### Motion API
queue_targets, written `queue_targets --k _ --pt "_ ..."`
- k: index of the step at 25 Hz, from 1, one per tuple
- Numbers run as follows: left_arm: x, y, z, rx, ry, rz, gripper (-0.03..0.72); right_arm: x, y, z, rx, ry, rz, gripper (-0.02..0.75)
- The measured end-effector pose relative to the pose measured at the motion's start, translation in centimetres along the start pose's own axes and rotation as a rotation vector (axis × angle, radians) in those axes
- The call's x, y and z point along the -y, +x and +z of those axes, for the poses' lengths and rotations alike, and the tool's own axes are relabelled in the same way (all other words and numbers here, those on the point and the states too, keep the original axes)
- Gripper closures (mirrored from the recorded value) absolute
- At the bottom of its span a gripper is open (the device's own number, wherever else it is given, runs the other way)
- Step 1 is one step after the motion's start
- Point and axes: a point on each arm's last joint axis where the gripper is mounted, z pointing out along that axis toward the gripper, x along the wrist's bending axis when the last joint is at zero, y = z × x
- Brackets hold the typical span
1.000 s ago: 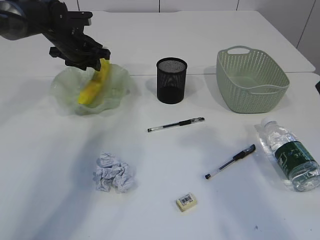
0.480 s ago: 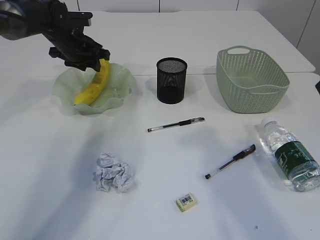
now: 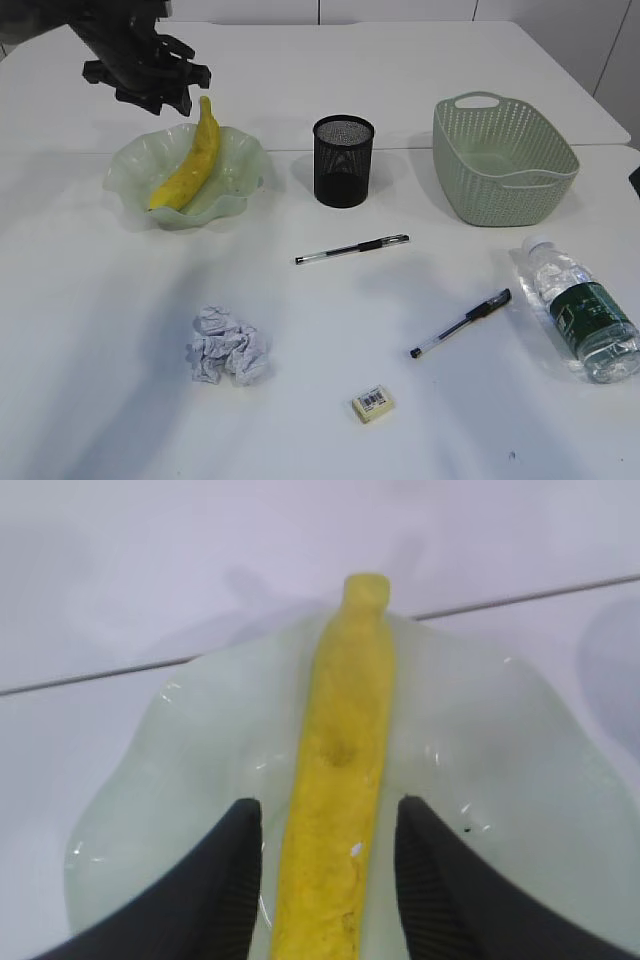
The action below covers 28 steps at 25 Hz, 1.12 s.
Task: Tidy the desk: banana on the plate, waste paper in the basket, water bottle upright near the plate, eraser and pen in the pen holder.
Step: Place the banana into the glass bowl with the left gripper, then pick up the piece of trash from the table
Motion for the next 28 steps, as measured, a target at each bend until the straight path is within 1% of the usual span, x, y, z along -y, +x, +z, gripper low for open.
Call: queue_targets --k 2,6,9,12,16,19,25,28 --pt "-0.6 0.0 -1.0 0.012 -0.011 -0.014 0.377 0.0 0.1 0.0 -0.011 0.0 0.006 0.152" --pt "-1.1 0.5 -2.7 0.025 0.0 -0.04 0.377 0.2 0.2 0.0 -0.023 0.018 0.014 0.152" --pt "-1.5 1.6 -3.8 0.019 0.005 -0.066 0.377 0.2 0.2 0.0 -0.026 0.024 0.014 0.152" --pt "-2.1 2.7 -5.4 0.035 -0.012 -0.104 0.377 0.2 0.3 0.0 -0.033 0.024 0.018 0.152" --pt "-3.0 3.8 -7.7 0.049 -0.051 -0.14 0.377 0.2 0.7 0.0 -0.077 0.018 0.029 0.152" --pt "-3.5 4.0 -9.2 0.054 -0.079 -0.149 0.377 0.1 1.1 -0.1 -0.119 0.007 -0.003 0.152" --pt "-4.2 4.0 -12.3 0.062 -0.127 -0.148 0.377 -0.1 1.8 -0.2 -0.198 -0.019 -0.049 0.152" --pt "-4.5 3.8 -14.0 0.067 -0.151 -0.147 0.377 -0.2 2.0 -0.3 -0.223 -0.029 -0.056 0.153"
